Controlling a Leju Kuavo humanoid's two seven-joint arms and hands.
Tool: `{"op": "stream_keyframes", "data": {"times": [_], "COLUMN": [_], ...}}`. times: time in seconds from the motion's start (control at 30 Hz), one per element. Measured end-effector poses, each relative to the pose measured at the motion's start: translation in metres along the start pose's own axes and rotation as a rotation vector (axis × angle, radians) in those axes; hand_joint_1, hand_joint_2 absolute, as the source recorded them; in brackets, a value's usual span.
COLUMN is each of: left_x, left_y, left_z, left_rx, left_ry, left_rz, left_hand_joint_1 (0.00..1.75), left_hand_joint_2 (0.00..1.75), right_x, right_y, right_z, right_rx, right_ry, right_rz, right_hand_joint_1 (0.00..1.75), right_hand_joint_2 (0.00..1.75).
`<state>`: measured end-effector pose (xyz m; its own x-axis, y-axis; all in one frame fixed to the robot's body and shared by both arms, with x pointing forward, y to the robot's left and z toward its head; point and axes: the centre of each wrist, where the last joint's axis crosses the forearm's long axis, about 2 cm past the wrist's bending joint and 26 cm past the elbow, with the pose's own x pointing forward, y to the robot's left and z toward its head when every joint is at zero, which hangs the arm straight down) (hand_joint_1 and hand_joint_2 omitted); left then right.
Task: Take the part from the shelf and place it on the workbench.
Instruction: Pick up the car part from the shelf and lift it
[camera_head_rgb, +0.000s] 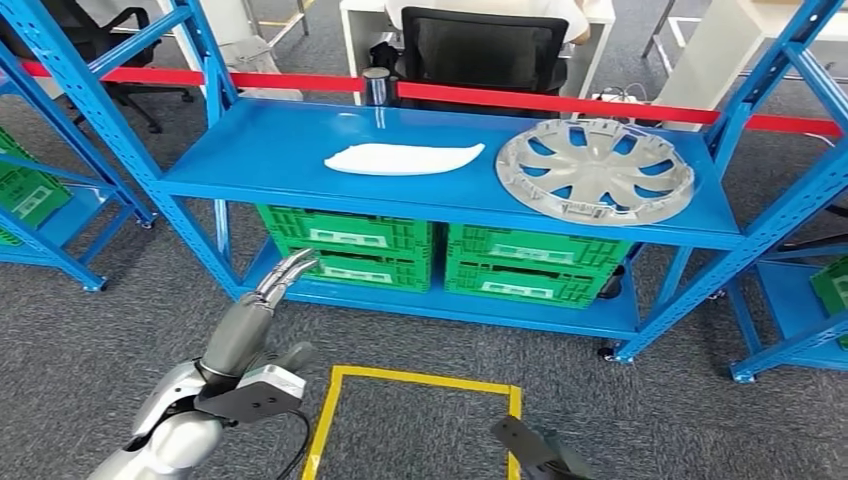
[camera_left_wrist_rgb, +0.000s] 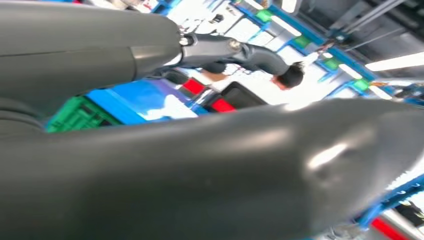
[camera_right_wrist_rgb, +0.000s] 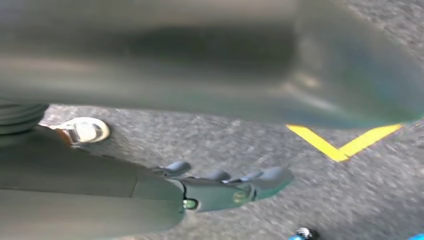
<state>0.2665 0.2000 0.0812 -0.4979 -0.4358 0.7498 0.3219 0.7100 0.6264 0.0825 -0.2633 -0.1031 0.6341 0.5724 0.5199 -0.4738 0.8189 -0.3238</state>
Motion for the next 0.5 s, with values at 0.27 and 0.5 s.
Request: {"op": "stream_keyframes", "data": {"times": [0.27, 0.5], "left_x": [0.007, 0.015], "left_y": [-0.002, 0.0], "left_z": [0.002, 0.002], "left_rx": [-0.011, -0.019], "left_ry": [-0.019, -0.051], "left_rz": [0.021, 0.02], "left_hand_joint_1": [0.0, 0.0], "left_hand_joint_2": [0.0, 0.0], "right_x": [-0.003, -0.006], "right_y": [0.001, 0.003], "right_z": [0.002, 0.003], "right_rx": [0.003, -0.012], "right_ry": [0.009, 0.014], "right_rz": [-0.001, -0.013], "right_hand_joint_1": [0.0, 0.0], "right_hand_joint_2": [0.0, 0.0]}}
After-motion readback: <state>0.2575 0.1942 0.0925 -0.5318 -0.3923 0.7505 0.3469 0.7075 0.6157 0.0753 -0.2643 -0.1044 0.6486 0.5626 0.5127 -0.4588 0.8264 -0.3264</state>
